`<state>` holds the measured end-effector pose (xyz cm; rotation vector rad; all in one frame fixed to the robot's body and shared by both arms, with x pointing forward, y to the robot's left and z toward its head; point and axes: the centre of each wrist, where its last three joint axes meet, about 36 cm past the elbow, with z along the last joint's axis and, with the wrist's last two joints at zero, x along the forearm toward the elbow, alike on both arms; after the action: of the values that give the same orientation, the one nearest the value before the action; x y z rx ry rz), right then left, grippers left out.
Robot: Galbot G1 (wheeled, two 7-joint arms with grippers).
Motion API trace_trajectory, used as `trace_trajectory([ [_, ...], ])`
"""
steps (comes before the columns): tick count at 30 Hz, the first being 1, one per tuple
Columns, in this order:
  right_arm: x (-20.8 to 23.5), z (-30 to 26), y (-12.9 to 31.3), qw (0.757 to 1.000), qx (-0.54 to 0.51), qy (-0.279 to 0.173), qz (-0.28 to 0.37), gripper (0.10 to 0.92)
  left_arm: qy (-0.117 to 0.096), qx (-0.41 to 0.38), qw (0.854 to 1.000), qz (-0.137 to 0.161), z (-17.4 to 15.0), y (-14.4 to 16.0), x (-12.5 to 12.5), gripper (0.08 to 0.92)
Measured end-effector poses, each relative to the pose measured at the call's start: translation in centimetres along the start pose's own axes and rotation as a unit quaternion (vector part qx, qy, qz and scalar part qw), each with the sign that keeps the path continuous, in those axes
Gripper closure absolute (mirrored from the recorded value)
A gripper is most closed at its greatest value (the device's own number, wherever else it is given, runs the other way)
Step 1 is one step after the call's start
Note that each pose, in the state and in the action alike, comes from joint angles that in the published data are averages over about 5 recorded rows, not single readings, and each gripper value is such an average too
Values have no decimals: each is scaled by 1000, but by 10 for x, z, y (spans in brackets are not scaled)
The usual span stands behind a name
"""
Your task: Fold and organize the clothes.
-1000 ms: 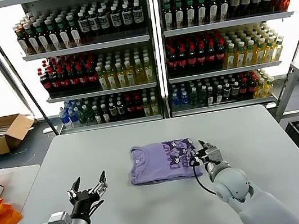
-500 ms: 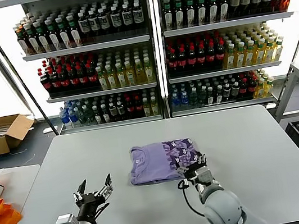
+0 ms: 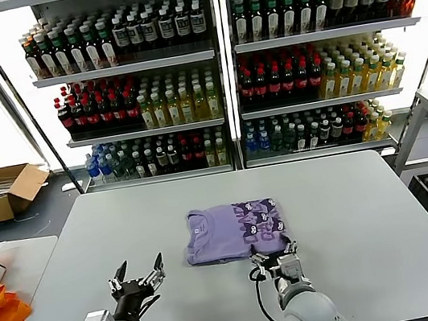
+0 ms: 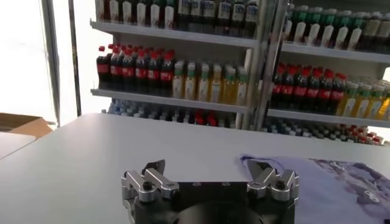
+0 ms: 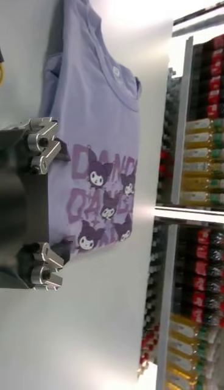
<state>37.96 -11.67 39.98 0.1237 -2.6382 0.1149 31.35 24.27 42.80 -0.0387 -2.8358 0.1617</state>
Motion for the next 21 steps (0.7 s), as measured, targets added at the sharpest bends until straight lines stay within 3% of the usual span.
trace_trajectory([
  [11,11,-1,0,999,-47,21,8,200,4,2,1000,4,3,-2,2,177],
  [21,24,-17,6,999,-29,-28,-19,200,5,6,1000,6,3,-5,3,177],
])
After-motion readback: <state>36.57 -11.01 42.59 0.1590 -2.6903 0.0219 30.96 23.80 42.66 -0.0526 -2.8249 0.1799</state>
